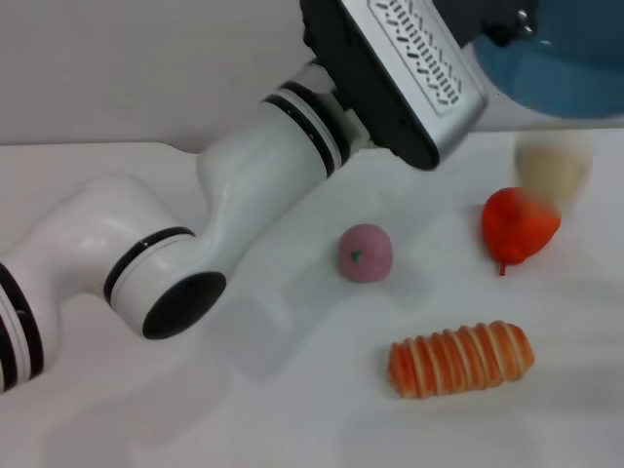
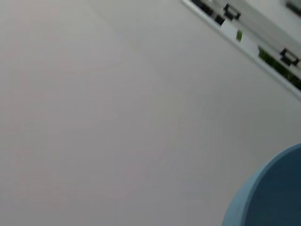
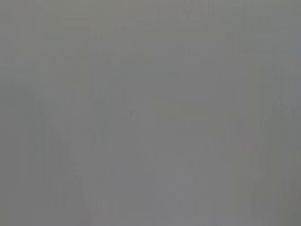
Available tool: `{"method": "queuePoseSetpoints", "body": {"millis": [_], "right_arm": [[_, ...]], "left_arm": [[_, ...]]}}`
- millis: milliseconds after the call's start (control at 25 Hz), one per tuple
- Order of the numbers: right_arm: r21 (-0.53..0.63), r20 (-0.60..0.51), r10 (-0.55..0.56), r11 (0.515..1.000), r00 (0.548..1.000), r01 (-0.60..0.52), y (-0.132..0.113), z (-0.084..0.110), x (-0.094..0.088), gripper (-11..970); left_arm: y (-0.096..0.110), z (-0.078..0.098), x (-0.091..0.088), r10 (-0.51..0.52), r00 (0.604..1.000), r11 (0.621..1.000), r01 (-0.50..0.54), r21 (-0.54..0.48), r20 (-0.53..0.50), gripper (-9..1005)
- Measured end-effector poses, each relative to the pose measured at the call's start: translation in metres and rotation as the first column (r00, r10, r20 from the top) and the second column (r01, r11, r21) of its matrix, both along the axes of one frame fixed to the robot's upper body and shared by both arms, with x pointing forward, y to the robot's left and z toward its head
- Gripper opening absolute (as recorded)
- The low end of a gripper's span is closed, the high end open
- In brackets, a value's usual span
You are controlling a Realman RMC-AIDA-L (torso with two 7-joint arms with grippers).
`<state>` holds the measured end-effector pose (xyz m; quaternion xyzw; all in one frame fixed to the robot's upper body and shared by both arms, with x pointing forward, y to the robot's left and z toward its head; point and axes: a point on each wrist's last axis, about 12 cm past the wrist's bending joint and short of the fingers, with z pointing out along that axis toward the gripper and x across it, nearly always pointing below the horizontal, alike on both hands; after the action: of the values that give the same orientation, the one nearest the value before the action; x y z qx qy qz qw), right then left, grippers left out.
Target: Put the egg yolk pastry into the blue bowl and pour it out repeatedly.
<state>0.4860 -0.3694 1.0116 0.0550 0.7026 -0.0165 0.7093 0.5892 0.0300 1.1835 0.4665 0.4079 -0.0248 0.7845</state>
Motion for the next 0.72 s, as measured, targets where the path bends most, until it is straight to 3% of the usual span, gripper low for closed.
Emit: {"method": "queuePoseSetpoints", "body": {"millis": [160, 440, 560, 720], "right_arm": [[0.003, -0.008, -0.001, 1.000, 1.000, 0.001, 0.000, -0.002, -0.002, 614], [0.002, -0.007, 0.005, 1.000, 1.000, -0.005, 0.001, -0.002, -0.001, 614], [0.001, -0.004, 0.008, 1.000, 1.000, -0.008, 0.002, -0.001, 0.000, 614], [0.001, 0.001, 0.014, 1.000, 1.000, -0.014, 0.003, 0.001, 0.003, 614]], "left_arm": [[-0.005, 0.000, 0.001, -0.007, 1.000, 1.000, 0.007, 0.024, -0.027, 0], [-0.010, -0.003, 0.018, 0.048, 0.983, 0.994, -0.029, 0.106, -0.176, -1], [-0.002, -0.001, 0.030, 0.110, 0.956, 0.986, -0.070, 0.153, -0.273, -1], [0.018, -0.003, 0.048, 0.219, 0.879, 0.962, -0.123, 0.244, -0.424, -1]]}}
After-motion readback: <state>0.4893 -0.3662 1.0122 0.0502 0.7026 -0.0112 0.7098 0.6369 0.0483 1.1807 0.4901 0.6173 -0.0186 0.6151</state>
